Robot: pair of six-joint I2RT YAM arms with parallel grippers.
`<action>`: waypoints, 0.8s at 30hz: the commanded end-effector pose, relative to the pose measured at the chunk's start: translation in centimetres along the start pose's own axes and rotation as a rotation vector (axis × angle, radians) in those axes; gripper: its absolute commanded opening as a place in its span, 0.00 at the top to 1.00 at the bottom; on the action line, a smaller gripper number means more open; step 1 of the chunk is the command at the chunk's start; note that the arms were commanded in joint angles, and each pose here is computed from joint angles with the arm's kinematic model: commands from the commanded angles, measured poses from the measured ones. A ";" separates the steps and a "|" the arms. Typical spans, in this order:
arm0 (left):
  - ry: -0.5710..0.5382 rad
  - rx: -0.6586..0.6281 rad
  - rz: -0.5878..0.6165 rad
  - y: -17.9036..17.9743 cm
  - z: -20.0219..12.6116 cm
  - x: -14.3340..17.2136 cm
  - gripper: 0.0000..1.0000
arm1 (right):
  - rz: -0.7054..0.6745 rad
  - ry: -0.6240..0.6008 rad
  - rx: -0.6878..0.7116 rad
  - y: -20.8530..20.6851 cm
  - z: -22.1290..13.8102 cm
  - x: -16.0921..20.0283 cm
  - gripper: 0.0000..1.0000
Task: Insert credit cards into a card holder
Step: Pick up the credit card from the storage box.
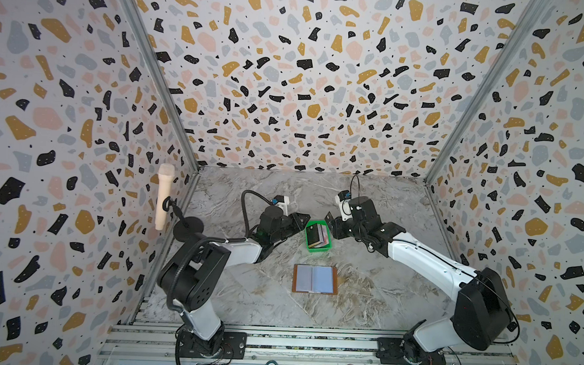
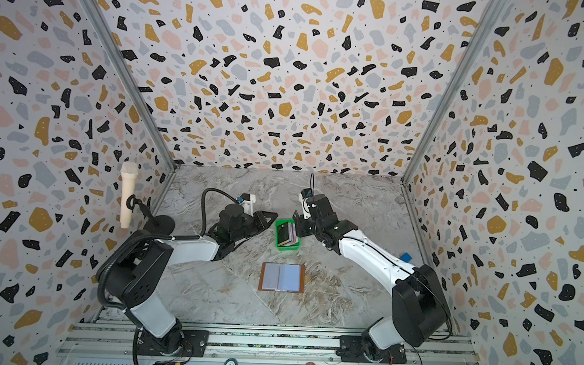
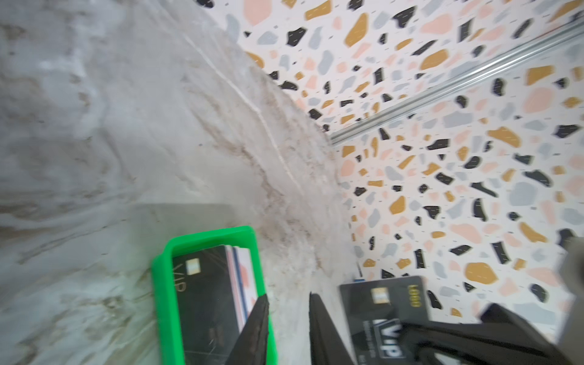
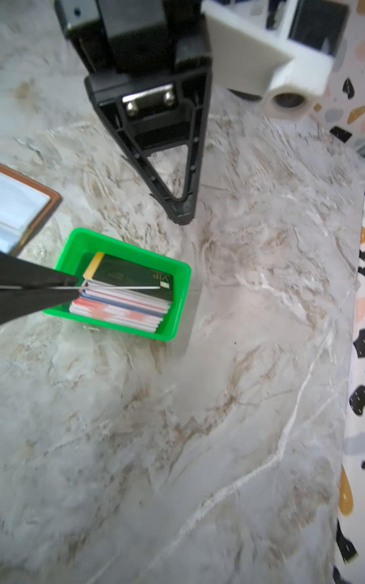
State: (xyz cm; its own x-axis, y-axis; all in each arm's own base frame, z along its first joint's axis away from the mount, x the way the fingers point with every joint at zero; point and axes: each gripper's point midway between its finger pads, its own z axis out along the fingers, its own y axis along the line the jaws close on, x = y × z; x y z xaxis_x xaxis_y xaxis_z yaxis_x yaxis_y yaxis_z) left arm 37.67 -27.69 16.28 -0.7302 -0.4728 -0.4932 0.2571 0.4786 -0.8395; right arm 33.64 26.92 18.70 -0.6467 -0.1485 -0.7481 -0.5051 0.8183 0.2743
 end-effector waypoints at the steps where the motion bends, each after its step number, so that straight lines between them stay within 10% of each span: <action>1: -0.021 0.209 0.056 -4.6 -3.0 0.1 0.72 | 0.024 -0.135 -0.225 4.3 -3.1 -2.9 1.00; 24: -0.141 0.556 0.100 -11.7 -12.4 0.8 0.60 | 0.132 -0.274 -0.702 13.0 -9.3 -4.8 1.00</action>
State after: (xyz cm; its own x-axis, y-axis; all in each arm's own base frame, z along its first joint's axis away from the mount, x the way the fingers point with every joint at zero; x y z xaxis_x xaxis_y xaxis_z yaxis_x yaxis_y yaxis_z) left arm 27.38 -24.73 26.74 -0.6292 -0.5446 -0.5546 0.5866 0.1355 -0.7985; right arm 26.57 32.92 28.00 -0.6508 0.1062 -0.7518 -0.6824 0.3523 0.6405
